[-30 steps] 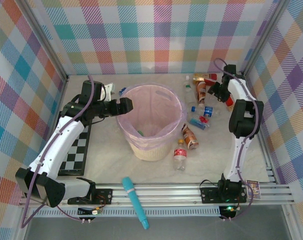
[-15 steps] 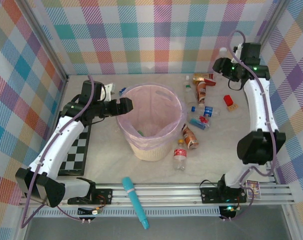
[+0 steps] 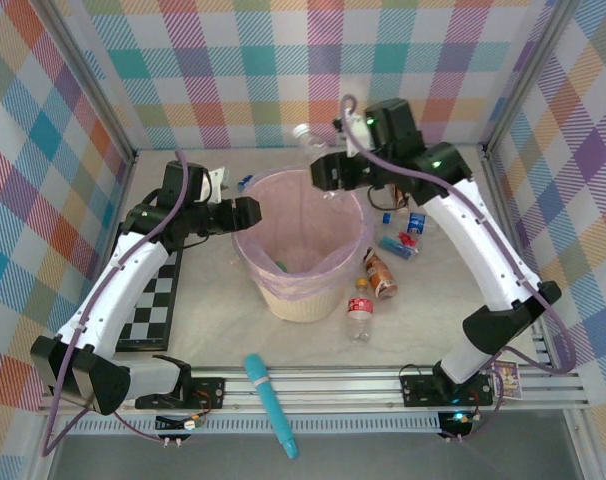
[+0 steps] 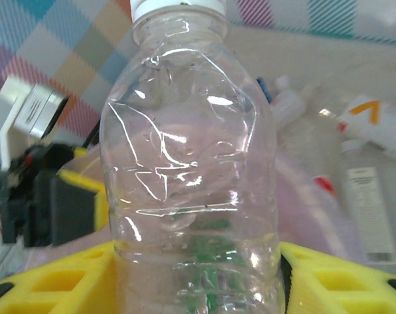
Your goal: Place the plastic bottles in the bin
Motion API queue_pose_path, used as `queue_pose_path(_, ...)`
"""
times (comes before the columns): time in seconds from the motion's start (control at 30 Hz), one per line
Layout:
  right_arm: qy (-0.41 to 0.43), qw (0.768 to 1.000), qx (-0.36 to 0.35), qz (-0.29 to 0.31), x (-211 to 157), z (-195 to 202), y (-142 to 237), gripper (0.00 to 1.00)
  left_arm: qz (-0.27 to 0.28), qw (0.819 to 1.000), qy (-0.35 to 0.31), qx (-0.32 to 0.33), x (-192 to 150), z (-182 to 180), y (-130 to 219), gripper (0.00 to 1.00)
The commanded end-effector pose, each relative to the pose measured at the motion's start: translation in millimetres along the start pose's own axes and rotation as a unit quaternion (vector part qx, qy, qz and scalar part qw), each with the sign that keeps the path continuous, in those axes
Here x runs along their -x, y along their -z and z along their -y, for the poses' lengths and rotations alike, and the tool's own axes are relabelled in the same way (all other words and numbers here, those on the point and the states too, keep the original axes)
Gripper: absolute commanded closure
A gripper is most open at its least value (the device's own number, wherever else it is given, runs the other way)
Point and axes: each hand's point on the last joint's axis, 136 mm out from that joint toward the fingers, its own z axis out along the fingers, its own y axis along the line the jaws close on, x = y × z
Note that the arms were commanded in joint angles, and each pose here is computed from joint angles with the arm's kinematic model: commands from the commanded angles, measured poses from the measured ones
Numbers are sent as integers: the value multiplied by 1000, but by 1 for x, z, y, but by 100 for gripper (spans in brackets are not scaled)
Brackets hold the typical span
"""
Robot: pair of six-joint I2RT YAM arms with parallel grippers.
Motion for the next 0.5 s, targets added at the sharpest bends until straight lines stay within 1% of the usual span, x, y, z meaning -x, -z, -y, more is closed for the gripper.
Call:
queue_pose_path(0.0, 32, 998, -14, -53, -29, -16, -22, 43, 0, 1000, -3, -9, 0, 9, 9, 35)
queue_pose_path(0.07, 40, 996, -14, -75, -42, -23, -31, 43, 7, 1000, -3, -17, 3, 14, 14, 40)
queue_pose_path(0.13, 40, 994, -16, -97, -56, -26, -38, 43, 14, 1000, -4, -24, 6, 20, 20, 41)
queue_pose_path(0.23, 26, 992, -29, -122, -74, -22, -46, 43, 23, 999, -8, -27, 11, 25, 28, 46)
queue_pose_path(0.4, 12, 990, -37, -134, -95, -19, -56, 42, 29, 999, -9, -30, 13, 29, 34, 56)
queue_pose_path(0.47, 8, 989, -34, -141, -101, -18, -61, 42, 27, 999, -8, -28, 13, 28, 32, 63)
